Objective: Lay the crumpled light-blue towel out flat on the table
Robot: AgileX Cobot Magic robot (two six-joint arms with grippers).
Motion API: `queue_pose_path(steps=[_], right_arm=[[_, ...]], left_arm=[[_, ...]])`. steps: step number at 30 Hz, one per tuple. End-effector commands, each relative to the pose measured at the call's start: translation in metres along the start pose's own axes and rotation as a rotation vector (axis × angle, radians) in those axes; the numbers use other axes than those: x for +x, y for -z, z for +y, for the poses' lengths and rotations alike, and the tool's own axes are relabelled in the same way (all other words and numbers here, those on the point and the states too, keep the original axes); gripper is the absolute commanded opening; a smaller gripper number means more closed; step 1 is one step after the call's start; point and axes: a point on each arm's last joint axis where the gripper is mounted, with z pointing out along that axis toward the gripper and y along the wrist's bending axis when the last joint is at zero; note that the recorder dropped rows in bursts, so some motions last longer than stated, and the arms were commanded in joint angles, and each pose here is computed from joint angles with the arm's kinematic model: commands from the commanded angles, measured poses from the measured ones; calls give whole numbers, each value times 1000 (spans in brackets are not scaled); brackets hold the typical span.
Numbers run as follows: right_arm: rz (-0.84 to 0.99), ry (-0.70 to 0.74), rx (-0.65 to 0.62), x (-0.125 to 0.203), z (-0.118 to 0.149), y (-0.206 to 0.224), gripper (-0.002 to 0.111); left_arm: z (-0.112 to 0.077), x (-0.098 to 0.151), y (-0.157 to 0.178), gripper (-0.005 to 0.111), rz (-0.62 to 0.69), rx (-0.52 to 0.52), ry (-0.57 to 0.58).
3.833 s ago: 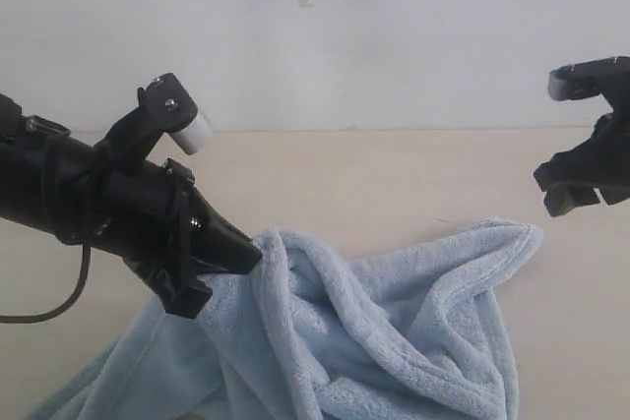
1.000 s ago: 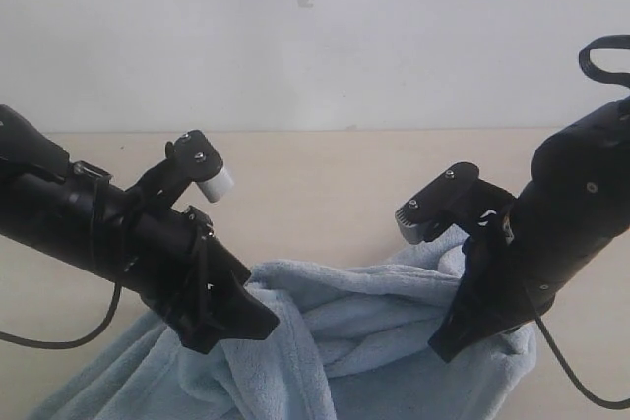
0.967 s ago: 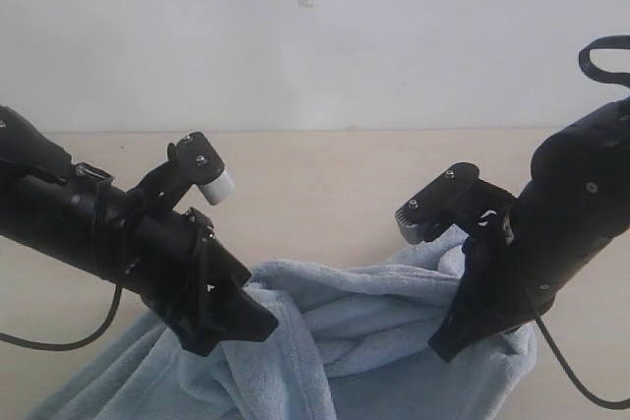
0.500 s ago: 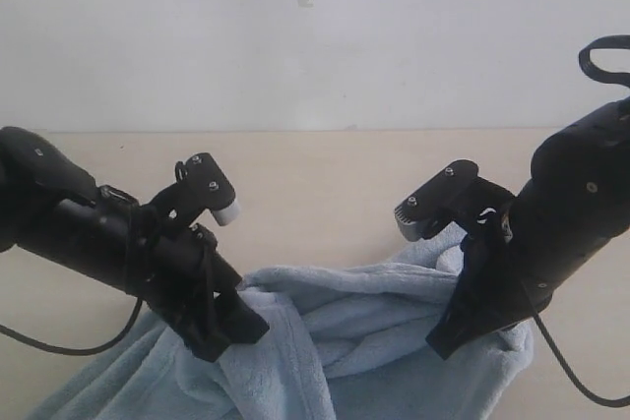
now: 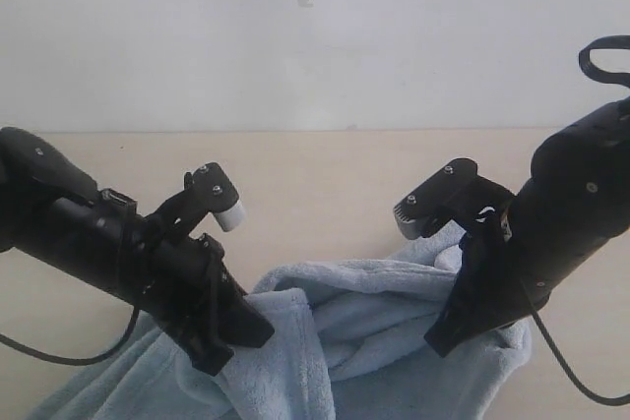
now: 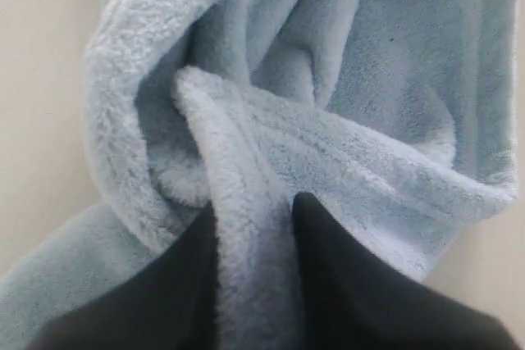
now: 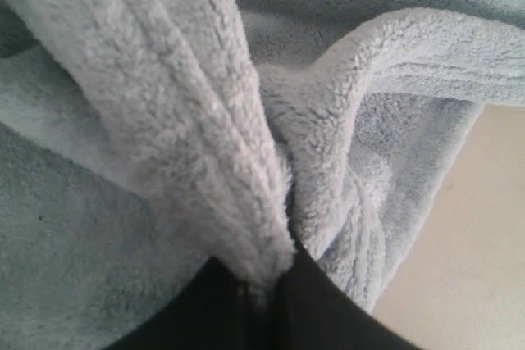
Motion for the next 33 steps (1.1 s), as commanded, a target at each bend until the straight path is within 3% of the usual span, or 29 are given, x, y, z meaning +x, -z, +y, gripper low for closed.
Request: queue_pose_path(steps=[1,8,13,19,23,27,29,33], right_arm=[[-33,-8,10,-2,-4,3,0],[-63,-11,23,-4,-5,3,0],[-49,-17,21,-3,-5,2,0],[-58,-26,22,-4,-5,2,0],[-60,-37,22,-4,-5,2,0],[-60,-39,20,-4,-5,2,0],[-60,-39,20,-4,-5,2,0],[-60,-42,18,-4,-5,2,0]], left_arm=[[-13,-10,17,23,-50,28,-40],[-40,-18,53,23,-122,69,-103],[-58,-14,75,23,-148,43,-163],[-72,-7,93,23,-177,13,-147],[-66,9,83,26,-150,-58,-118],[-48,10,73,47,-184,-188,-25],[-42,4,68,57,-202,-187,2],[-34,-3,52,58,-166,-126,-47]])
